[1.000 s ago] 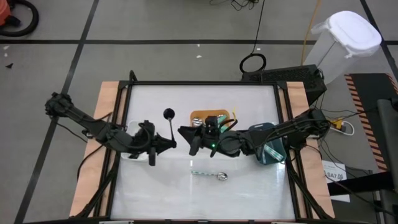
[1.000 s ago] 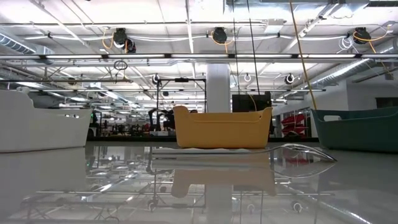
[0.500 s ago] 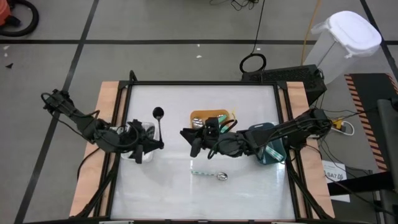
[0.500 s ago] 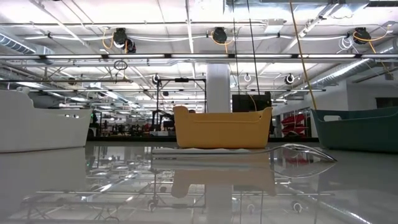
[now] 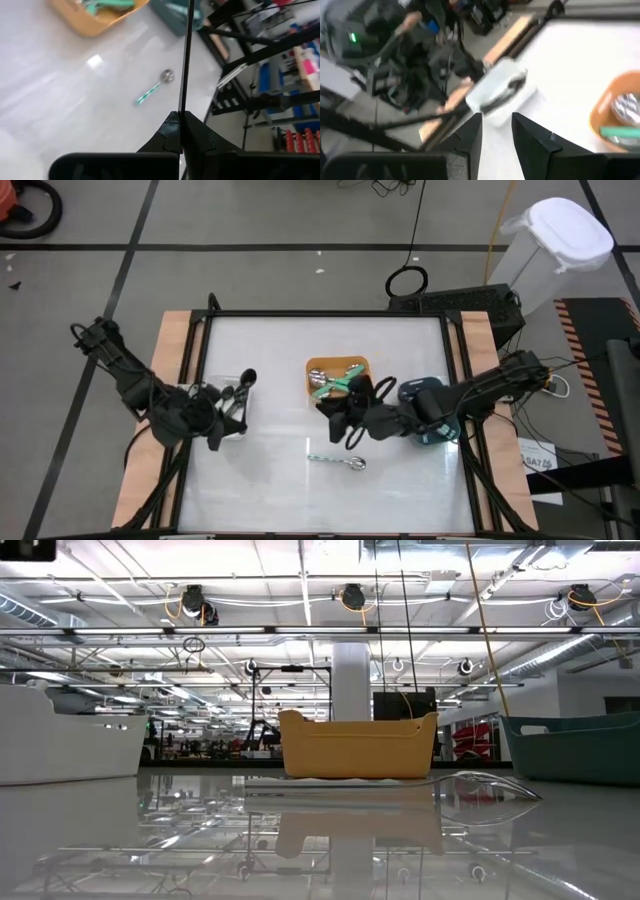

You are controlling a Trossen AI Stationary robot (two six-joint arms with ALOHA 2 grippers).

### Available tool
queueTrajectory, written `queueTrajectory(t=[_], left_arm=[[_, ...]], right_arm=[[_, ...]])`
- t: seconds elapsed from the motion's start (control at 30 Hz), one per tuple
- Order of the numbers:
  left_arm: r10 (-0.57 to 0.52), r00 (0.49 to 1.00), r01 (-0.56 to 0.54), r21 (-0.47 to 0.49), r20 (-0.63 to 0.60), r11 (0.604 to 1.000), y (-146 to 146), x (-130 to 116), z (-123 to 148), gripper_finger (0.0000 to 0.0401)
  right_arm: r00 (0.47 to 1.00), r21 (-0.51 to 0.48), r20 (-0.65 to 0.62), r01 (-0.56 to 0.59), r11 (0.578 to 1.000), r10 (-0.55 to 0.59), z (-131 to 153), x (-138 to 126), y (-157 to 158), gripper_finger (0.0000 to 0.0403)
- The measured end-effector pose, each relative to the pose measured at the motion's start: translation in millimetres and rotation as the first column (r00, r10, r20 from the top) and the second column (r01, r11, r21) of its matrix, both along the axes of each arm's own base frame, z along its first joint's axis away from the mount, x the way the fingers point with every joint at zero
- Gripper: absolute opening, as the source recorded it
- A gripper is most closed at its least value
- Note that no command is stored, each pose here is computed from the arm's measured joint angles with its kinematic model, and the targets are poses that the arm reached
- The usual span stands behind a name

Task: Sort silverware by color (type)
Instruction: Put the black spoon into the white bin

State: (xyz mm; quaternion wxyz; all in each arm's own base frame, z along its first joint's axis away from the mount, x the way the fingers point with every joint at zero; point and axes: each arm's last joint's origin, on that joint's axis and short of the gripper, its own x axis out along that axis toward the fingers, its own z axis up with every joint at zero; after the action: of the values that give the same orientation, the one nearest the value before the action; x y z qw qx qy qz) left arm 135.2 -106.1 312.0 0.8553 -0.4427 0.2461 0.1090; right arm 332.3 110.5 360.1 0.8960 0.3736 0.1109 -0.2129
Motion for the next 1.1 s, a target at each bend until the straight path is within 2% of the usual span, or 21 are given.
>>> queueTrajectory(t=[0.3, 0.47, 0.57, 0.87, 1.1], left_arm=[[0.040, 0.984, -0.052, -0.066, -0.172, 0.996, 9.7, -27.4, -10.0, 0.0001], [0.081, 0.939, -0.098, -0.035, -0.334, 0.995, 22.4, -44.3, -19.1, 0.0001], [0.076, 0.909, -0.090, -0.016, -0.411, 0.996, 27.1, -50.4, -22.5, 0.0001], [0.073, 0.866, -0.087, -0.006, -0.495, 0.996, 27.7, -53.2, -38.6, 0.0001], [0.085, 0.837, -0.120, -0.030, -0.540, 0.992, 25.1, -52.6, -59.7, 0.0001]], right_arm=[[0.990, 0.035, -0.100, -0.097, 0.995, 0.100, -10.5, -9.6, 19.3, 0.0102], [0.988, 0.036, -0.106, -0.110, 0.993, 0.113, -11.1, -12.1, 24.2, 0.0102], [0.986, 0.031, -0.108, -0.121, 0.992, 0.124, -11.2, -13.3, 27.0, 0.0102], [0.983, 0.023, -0.128, -0.132, 0.991, 0.134, -21.0, -6.8, 33.4, 0.0102], [0.927, 0.052, -0.216, -0.304, 0.951, 0.308, -44.5, 7.2, 47.3, 0.0103]])
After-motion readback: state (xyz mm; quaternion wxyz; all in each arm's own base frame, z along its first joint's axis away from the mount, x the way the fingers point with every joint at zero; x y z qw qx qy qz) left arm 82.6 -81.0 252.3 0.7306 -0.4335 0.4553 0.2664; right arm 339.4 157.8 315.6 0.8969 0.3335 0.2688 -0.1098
